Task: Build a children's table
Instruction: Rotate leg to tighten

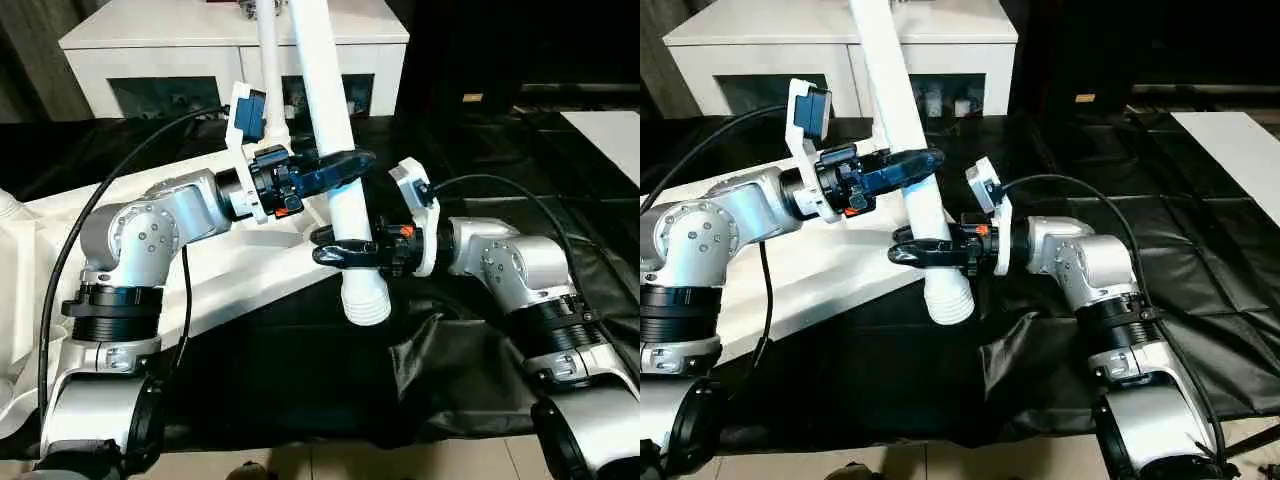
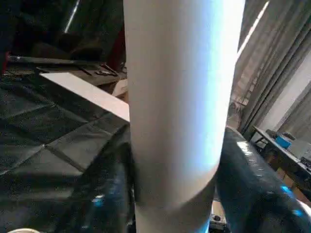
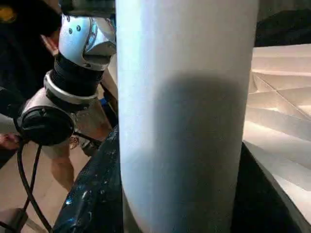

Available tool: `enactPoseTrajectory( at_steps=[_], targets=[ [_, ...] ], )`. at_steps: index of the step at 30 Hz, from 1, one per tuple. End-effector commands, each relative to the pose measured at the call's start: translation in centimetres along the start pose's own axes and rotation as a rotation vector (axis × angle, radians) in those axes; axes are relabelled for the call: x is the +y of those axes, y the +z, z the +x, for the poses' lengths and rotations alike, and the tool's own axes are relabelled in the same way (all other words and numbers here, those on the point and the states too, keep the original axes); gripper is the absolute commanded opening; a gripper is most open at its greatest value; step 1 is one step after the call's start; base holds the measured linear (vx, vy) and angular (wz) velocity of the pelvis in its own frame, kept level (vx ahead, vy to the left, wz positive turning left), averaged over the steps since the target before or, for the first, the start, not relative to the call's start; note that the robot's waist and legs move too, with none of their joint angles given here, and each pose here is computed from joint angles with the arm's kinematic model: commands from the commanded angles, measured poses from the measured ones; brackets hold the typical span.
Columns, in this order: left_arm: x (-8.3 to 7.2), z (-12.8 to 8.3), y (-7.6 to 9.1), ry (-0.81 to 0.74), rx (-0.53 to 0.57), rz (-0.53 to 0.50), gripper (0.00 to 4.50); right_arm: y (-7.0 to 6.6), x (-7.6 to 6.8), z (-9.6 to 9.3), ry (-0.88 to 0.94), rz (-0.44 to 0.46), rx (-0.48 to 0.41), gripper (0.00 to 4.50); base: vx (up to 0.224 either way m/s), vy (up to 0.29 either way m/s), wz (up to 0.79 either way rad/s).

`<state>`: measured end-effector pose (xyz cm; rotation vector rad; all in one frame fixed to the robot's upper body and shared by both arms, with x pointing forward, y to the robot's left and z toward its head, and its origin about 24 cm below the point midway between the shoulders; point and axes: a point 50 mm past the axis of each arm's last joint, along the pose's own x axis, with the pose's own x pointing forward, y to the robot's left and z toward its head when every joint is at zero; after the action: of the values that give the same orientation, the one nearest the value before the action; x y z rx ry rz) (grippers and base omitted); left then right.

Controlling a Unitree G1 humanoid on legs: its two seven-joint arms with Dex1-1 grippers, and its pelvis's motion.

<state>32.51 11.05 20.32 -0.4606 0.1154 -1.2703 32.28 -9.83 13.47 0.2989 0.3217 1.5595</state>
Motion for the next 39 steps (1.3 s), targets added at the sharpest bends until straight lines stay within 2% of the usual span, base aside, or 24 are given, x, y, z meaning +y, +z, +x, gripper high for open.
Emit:
enactPoseTrajectory(
  at_steps=[1, 2, 4, 11, 12, 13, 19, 26, 33, 39],
  targets=[
    [0.1, 0.1, 0.5, 0.012, -0.003, 0.015, 2.27, 1.1, 0.3, 0.0, 0.012, -0.055, 0.015, 1.84, 0.0, 0.0, 0.0],
    [0.1, 0.1, 0.5, 0.012, -0.005, 0.014, 2.07, 1.2, 0.3, 0.0, 0.012, -0.056, 0.016, 1.84, 0.0, 0.0, 0.0],
    [0.2, 0.0, 0.5, 0.023, -0.015, 0.014, 1.97, 1.2, 0.3, 0.0, 0.005, -0.062, 0.023, 1.84, 0.0, 0.0, 0.0],
    [0.2, -0.4, 0.7, 0.053, -0.046, 0.028, 1.81, 1.4, 0.2, 0.5, 0.017, -0.085, 0.024, 1.84, 0.0, 0.0, 0.0],
    [0.2, -0.5, 0.8, 0.065, -0.054, 0.036, 1.81, 1.6, 0.0, 0.6, 0.004, -0.093, 0.014, 2.4, 0.0, 0.0, 0.0],
    [0.2, -0.5, 0.8, 0.065, -0.054, 0.036, 1.81, 1.6, 0.0, 0.6, 0.004, -0.093, 0.014, 2.54, 0.0, 0.0, 0.0],
    [0.8, -1.5, 1.8, 0.199, -0.075, 0.128, 1.8, 2.7, -1.6, 1.2, -0.201, -0.168, -0.07, 2.91, 0.0, 0.0, 0.0],
    [0.9, -2.1, 2.3, 0.393, -0.075, 0.272, 1.8, 3.3, -2.3, 1.2, -0.388, -0.236, -0.151, 3.6, 0.0, 0.0, 0.0],
    [0.9, -1.8, 2.4, 0.47, -0.051, 0.351, 1.8, 2.9, -2.3, 1.9, -0.423, -0.238, -0.152, 4.12, 0.0, 0.0, 0.0],
    [0.6, -0.9, 1.9, 0.431, -0.023, 0.361, 1.8, 2.4, -2.4, 1.7, -0.436, -0.248, -0.08, 4.4, 0.0, 0.0, 0.0]
  ],
)
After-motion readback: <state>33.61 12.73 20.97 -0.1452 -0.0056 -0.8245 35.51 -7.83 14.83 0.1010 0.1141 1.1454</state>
